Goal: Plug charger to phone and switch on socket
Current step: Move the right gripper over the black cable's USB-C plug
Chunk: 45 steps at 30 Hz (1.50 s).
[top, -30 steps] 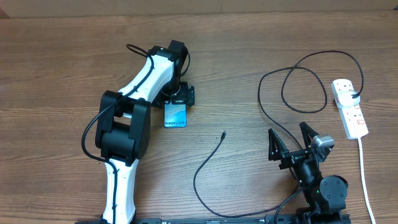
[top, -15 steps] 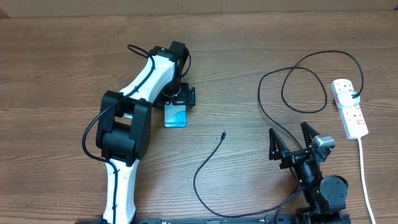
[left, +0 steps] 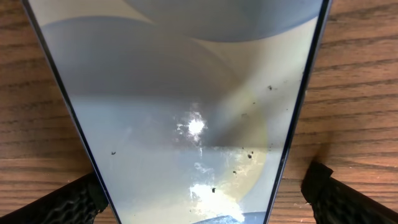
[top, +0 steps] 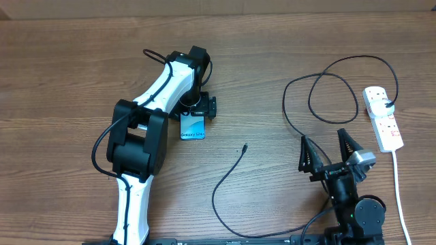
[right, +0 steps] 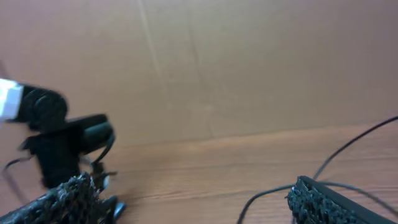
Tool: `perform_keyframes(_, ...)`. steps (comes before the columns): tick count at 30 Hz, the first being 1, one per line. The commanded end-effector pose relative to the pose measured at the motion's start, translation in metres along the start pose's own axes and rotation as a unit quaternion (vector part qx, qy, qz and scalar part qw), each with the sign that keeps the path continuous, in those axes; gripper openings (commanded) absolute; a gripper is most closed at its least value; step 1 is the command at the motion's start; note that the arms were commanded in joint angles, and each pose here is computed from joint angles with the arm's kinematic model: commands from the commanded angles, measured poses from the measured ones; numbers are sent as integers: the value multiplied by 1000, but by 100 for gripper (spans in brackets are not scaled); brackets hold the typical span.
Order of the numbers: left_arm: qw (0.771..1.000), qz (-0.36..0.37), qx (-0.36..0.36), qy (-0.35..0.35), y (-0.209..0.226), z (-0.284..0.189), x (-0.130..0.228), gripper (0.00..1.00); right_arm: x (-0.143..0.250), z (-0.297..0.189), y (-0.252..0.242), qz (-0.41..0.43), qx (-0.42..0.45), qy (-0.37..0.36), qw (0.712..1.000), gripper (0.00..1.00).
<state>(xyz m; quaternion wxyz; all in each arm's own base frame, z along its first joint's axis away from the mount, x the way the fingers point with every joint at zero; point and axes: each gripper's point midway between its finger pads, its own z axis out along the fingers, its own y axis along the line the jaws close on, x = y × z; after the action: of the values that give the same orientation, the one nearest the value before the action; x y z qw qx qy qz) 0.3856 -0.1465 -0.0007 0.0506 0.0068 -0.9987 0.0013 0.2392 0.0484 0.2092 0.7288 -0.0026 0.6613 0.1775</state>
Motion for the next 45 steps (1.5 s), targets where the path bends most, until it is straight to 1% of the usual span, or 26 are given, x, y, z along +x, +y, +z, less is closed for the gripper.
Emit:
perform_keyframes(1,999,2,-16,50,2,30,22,100,-19,-4,21,-3,-47,-5,999,100)
perform_keyframes(5,998,-24,-19,53,3,30,23,100,-68,-8,20,-10,-11,-29,999,100)
perform_keyframes(7,998,-26,-16,46,2,30,20,100,-92,-7,27,-11,-10,-20,1000,100)
perform_keyframes(9,999,-27,-12,37,0,31,15,99,-107,-3,30,-14,-4,5,1000,100)
perform_keyframes(12,999,-34,-9,29,-1,31,12,100,-116,9,30,-21,11,68,997,100)
perform_keyframes(16,998,-56,-12,32,0,31,13,99,-120,29,29,-8,28,152,988,100)
perform_keyframes(19,998,-62,-13,30,0,31,12,100,-127,43,39,5,7,181,983,100)
perform_keyframes(22,998,-64,-9,23,0,31,8,100,-125,53,51,16,-27,203,979,100)
perform_keyframes(26,995,-101,-7,20,5,31,4,100,-104,53,62,56,-60,250,965,100)
perform_keyframes(28,992,-126,-8,22,9,31,4,100,-87,54,59,81,-49,284,954,100)
perform_keyframes(31,989,-145,-9,22,11,31,3,98,-61,54,53,125,-26,337,933,100)
perform_keyframes(34,986,-164,-15,17,16,31,1,97,-33,52,55,148,-30,393,907,100)
perform_keyframes(37,986,-163,-25,7,22,30,-3,95,-10,52,53,167,-24,439,883,100)
perform_keyframes(42,994,-98,-53,-5,34,30,-8,92,34,51,41,217,23,514,830,100)
perform_keyframes(43,993,-98,-67,-7,41,29,-8,90,44,50,40,222,30,529,818,100)
perform_keyframes(45,990,-111,-85,-4,52,28,-6,88,61,48,38,229,41,557,797,100)
